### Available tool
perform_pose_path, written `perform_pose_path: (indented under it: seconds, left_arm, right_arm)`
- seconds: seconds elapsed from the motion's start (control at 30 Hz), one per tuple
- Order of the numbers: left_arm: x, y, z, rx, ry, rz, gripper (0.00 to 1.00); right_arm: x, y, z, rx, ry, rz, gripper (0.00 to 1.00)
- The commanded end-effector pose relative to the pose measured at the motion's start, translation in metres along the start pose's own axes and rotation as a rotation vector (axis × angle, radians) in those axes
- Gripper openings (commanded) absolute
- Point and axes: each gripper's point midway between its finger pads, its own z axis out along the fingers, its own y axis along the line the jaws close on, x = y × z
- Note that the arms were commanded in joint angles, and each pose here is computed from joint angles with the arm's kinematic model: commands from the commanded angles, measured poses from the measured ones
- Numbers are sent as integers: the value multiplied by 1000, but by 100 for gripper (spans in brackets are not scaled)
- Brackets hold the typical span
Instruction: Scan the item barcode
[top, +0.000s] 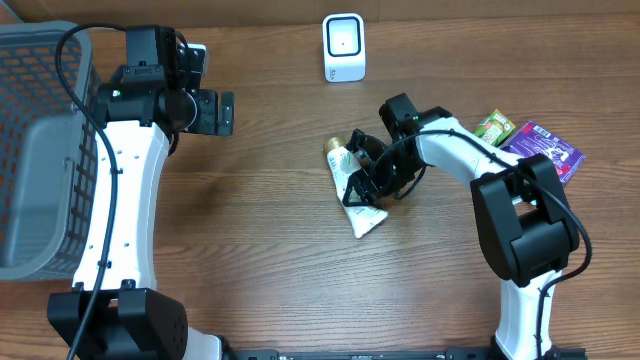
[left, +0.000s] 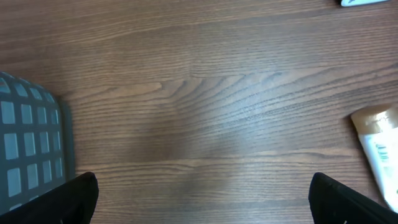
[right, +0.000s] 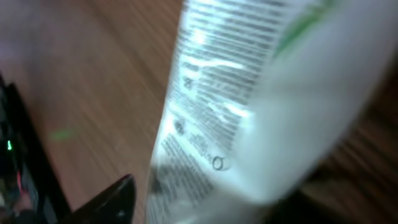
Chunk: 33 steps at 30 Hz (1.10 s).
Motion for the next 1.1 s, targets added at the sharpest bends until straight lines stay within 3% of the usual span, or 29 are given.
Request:
perform_pose_path:
  seconds: [0.0, 0.13, 0.2, 0.57, 0.8, 1.07]
  left_arm:
    - [-5, 2, -11, -4, -30, -21, 100]
    - [-5, 2, -11, -4, -29, -21, 99]
    - [-5, 2, -11, -4, -30, -21, 100]
    - [-5, 2, -11, -4, -30, -21, 100]
    - [-5, 2, -11, -4, -29, -21, 100]
    - [-5, 2, -11, -4, -30, -21, 100]
  right_arm:
    - [23, -12, 17, 27, 64, 77, 46]
    - [22, -10, 16, 8, 60, 86, 14]
    - [21, -5, 16, -21, 53, 86, 4]
    - [-6, 30, -12, -213, -34, 91, 4]
    - [-52, 77, -87, -318, -241, -52, 4]
    - [-74, 128, -191, -258, -497, -181, 4]
